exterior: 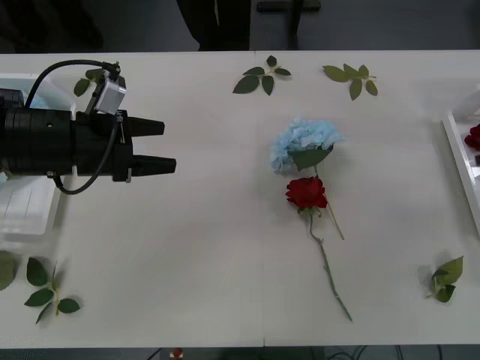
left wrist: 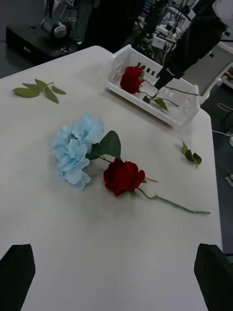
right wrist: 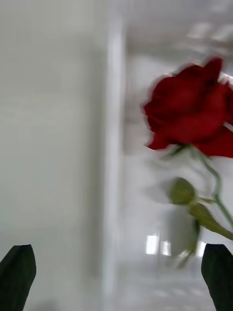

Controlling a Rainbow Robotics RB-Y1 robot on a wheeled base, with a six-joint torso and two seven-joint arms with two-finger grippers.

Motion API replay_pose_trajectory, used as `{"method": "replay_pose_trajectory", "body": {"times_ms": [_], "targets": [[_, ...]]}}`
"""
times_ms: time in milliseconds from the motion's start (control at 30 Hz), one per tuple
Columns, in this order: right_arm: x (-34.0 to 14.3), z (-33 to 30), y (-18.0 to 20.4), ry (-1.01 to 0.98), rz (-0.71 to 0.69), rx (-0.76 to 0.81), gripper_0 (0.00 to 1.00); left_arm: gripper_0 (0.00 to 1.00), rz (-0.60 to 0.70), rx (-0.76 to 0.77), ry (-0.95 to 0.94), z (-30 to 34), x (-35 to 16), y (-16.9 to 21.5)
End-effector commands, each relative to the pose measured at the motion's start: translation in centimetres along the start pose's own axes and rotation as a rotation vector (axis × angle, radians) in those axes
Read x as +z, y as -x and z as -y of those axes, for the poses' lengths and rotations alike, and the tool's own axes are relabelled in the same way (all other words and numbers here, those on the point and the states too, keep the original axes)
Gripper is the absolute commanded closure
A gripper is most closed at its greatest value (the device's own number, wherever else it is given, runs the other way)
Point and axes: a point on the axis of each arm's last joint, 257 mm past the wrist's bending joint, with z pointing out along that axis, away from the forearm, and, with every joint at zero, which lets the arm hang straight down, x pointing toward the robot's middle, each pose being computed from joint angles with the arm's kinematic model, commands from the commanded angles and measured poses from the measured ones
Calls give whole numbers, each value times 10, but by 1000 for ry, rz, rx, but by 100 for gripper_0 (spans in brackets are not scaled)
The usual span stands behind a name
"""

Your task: Place the red flowers into the right box and the blue flowers into the left box. If a person shows an open palm, hand one flower to the person first, then continue sorting.

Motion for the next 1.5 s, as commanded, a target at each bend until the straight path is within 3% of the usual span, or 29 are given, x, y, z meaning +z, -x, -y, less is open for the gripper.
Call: {"method": "replay_pose_trajectory", "body": {"times_ms": [33,233,500,1133,1500], "targets": [[-6,-74,33,138,77,-34,1,4,24,75,21,-7,-11,20],[9,-168,37,178,83,-137,1,4,26,70,22,-8,-13,21],[31,-241,34,157,112,-135,1,5,30,40,16,-6,-15,21],[74,-286,28,51,96,-179,2,5,19,55,45,-1,-44,37],[95,-278,14,11,65,-196,2,5,-91,53,167,12,-43,43]]}}
